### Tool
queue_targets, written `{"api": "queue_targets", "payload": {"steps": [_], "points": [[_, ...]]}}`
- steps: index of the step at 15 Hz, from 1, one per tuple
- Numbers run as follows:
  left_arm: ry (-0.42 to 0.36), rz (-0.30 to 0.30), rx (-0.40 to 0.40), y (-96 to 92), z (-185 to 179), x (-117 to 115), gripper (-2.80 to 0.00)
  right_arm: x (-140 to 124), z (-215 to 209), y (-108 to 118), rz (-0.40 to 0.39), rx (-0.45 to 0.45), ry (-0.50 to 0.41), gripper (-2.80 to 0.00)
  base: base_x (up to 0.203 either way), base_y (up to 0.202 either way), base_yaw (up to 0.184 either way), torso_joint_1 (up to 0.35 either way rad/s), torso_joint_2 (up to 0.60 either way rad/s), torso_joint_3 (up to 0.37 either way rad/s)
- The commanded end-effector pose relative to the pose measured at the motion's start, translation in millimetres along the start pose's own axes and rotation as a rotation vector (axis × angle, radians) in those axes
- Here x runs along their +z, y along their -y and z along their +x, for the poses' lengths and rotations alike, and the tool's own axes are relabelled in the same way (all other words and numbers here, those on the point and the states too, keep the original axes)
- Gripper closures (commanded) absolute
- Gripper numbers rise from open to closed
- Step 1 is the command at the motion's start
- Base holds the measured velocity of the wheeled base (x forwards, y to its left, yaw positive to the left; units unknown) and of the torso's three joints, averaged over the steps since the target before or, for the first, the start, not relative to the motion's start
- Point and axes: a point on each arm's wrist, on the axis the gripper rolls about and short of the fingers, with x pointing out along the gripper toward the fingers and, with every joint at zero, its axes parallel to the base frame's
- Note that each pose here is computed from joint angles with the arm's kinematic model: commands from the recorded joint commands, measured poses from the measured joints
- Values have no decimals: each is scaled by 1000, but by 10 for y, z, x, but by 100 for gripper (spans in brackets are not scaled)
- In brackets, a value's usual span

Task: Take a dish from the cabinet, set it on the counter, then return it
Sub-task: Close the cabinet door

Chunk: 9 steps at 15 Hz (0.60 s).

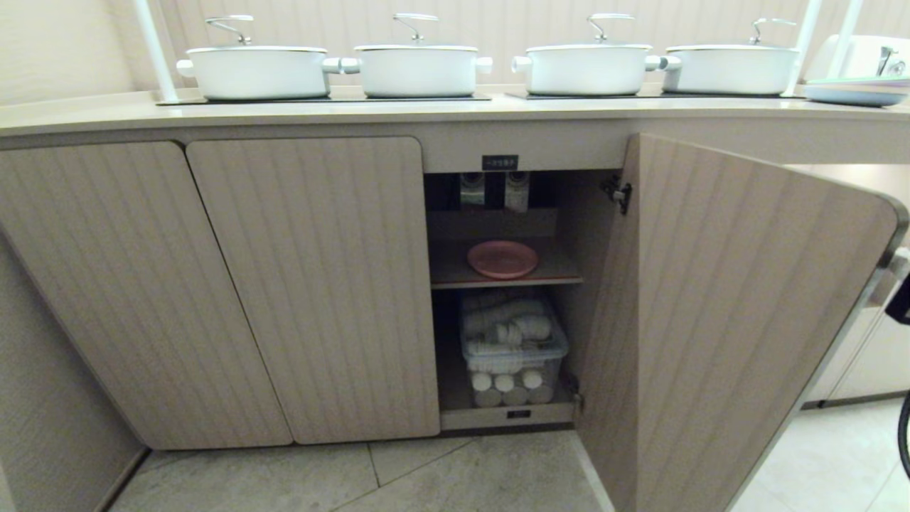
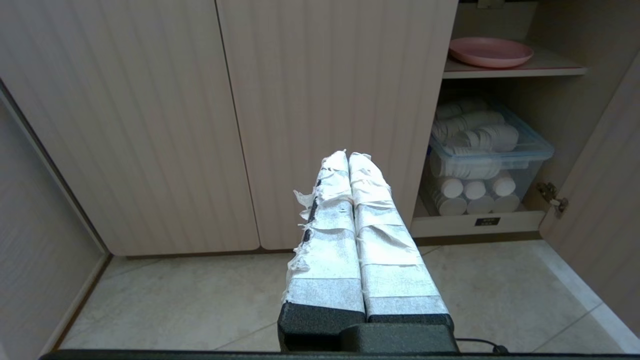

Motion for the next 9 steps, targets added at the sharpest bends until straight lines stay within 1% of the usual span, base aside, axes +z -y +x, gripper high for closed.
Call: {"api": "queue_targets", "payload": {"steps": [1,6,9], "points": [[1,0,0,0,0,0,0,-12,87,-11,-2,-3,-17,0,0,0,0,0,0,0],[1,0,-1,0,0,0,0,-75,248,-41,-7,-2,-59,0,0,0,0,0,0,0],[1,0,-1,0,0,0,0,-113,332,-118,-2,31,-46,0,0,0,0,0,0,0]]}}
